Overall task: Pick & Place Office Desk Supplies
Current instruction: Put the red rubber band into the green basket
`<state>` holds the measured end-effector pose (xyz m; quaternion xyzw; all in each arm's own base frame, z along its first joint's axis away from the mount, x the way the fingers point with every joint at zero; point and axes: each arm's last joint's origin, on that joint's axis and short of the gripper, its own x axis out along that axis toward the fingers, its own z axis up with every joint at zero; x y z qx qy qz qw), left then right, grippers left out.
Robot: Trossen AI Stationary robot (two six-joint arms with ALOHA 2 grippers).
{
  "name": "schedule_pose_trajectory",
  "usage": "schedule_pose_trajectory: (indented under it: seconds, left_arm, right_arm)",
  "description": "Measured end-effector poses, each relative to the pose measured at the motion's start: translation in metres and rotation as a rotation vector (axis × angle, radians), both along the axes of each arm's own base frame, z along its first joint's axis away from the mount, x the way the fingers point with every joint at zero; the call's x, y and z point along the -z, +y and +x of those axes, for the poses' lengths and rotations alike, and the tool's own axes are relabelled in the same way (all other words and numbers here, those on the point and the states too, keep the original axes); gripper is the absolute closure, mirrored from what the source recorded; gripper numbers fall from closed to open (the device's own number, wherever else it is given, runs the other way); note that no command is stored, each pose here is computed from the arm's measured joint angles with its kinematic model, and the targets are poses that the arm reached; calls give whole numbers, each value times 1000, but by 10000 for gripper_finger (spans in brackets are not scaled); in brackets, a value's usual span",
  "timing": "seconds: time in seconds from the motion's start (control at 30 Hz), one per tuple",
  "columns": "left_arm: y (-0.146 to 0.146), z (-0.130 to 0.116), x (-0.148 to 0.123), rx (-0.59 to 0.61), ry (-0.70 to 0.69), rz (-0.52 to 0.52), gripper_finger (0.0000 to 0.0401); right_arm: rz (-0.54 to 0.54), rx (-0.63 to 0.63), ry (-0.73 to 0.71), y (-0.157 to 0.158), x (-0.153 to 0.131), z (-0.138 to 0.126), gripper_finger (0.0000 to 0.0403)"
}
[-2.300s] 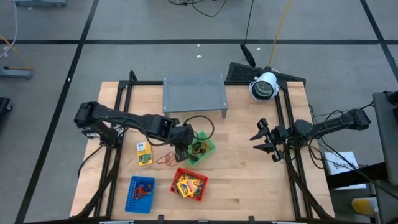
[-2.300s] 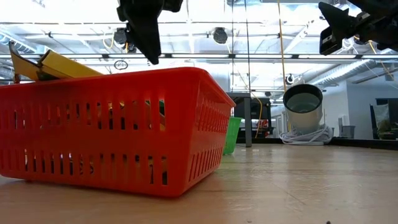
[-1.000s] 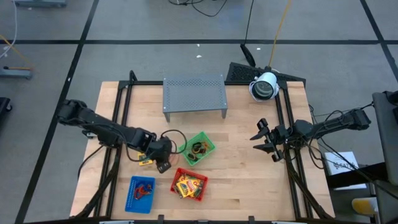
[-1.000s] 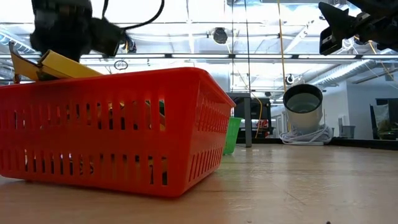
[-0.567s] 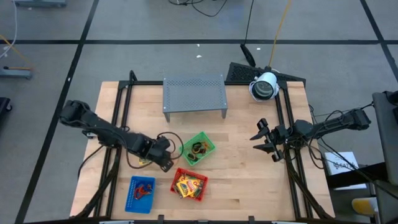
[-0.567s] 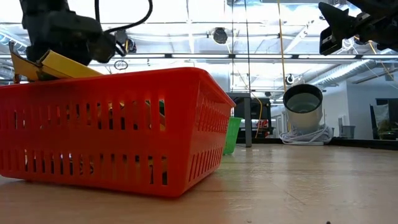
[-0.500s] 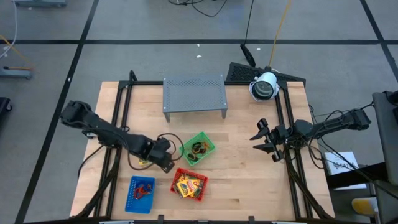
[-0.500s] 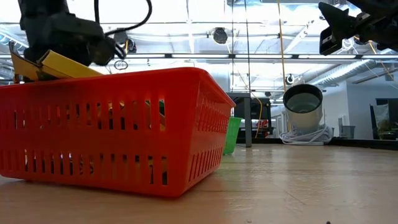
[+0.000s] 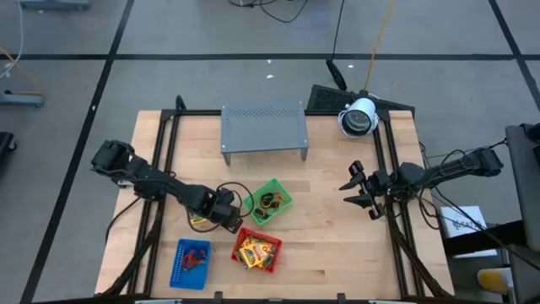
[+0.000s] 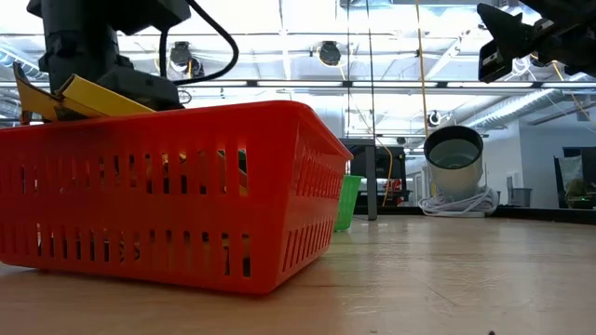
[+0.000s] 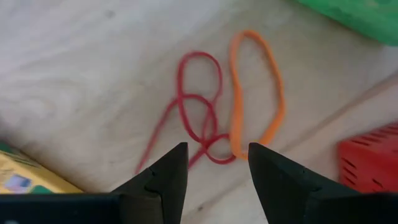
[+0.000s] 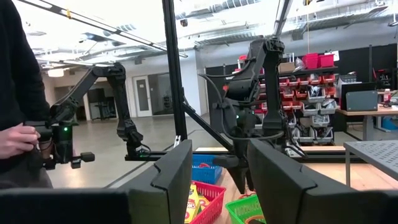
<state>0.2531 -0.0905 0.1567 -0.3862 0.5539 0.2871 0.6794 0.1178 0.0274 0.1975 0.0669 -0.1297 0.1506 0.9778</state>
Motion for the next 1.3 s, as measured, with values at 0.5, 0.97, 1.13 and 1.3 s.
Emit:
schedule_pose_trajectory:
  seconds: [0.5, 0.97, 1.13, 1.3]
  left_arm:
    - [14, 0, 1, -52, 30, 47, 226]
    - [11, 7, 15, -43, 58, 11, 226]
    - [9, 10, 17, -41, 47, 7, 226]
    - [10, 10, 17, -47, 44, 21, 226]
  right_arm:
    - [0, 0, 0, 0, 0, 0, 253]
    - [0, 0, 0, 0, 0, 0, 254]
    - [0, 0, 1, 0, 0, 0, 257]
    - [0, 0, -1, 0, 0, 0, 257]
